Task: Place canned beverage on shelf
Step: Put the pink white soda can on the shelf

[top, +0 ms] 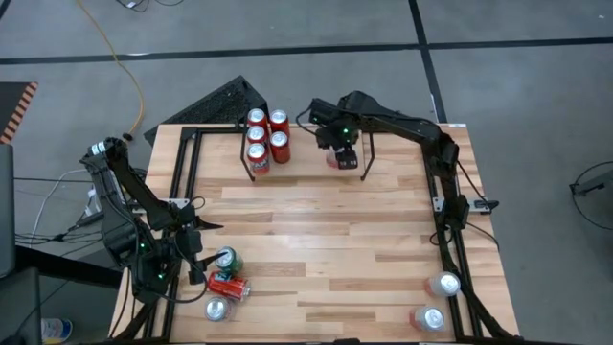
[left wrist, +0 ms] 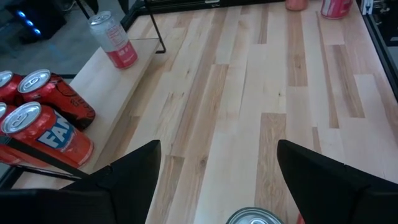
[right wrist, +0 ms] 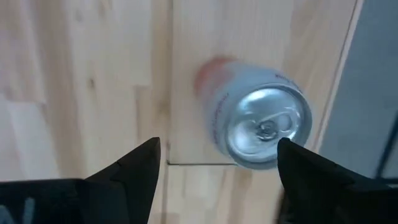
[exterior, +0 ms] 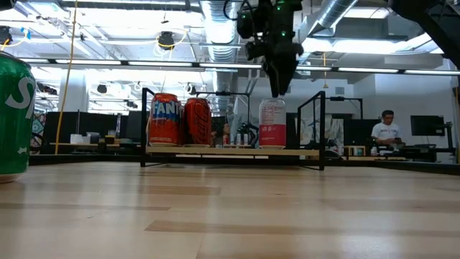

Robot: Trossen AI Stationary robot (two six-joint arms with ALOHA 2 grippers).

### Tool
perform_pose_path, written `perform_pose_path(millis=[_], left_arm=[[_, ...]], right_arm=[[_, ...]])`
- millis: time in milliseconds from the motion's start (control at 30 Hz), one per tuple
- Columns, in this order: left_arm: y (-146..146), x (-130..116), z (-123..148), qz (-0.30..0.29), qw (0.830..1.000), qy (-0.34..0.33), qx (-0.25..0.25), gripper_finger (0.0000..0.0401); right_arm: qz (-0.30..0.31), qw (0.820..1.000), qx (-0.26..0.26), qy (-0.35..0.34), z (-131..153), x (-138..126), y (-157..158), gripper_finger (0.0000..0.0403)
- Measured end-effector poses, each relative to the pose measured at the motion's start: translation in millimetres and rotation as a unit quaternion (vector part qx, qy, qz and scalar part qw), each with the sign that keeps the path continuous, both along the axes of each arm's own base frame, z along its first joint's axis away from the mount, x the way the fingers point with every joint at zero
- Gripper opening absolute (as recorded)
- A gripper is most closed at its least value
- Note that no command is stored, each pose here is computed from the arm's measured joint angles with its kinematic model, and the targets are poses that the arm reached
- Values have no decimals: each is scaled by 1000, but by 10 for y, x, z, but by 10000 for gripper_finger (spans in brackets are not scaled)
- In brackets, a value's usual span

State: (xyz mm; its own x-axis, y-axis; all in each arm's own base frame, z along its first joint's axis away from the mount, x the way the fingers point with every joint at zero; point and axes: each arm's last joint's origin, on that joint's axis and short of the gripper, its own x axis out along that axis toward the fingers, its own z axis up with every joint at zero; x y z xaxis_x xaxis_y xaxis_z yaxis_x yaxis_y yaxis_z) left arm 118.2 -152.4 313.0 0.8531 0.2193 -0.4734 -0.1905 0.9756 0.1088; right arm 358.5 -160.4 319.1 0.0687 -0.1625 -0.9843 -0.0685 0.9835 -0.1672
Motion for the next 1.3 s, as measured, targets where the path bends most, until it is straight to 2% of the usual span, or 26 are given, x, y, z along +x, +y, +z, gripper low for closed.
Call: perform_pose_path(millis=[167, 233, 467, 667, 967, 1300], left_arm=[[0, 0, 0, 0, 1000, 0, 0, 306], [0, 0, 0, -1, 1000, 1, 0, 306], [0, 0, -1, -1, 1000, 1, 0, 306], [0, 0, -1, -1, 1000, 2, -1, 306], [0, -1, -1, -1, 1000, 2, -2, 306], [-1, -1, -2, -2, 1000, 4, -4, 306]], right_arm=[[-5, 996, -87, 19, 16, 12, -59, 295], [-4, 995, -98, 26, 18, 7, -66, 295], [19, 998, -56, 15, 9, 6, -49, 295], [45, 997, -66, -8, 19, 59, -70, 295], [85, 996, -30, -9, -77, 96, -121, 295], [74, 997, -29, 14, -148, 103, -135, 293]])
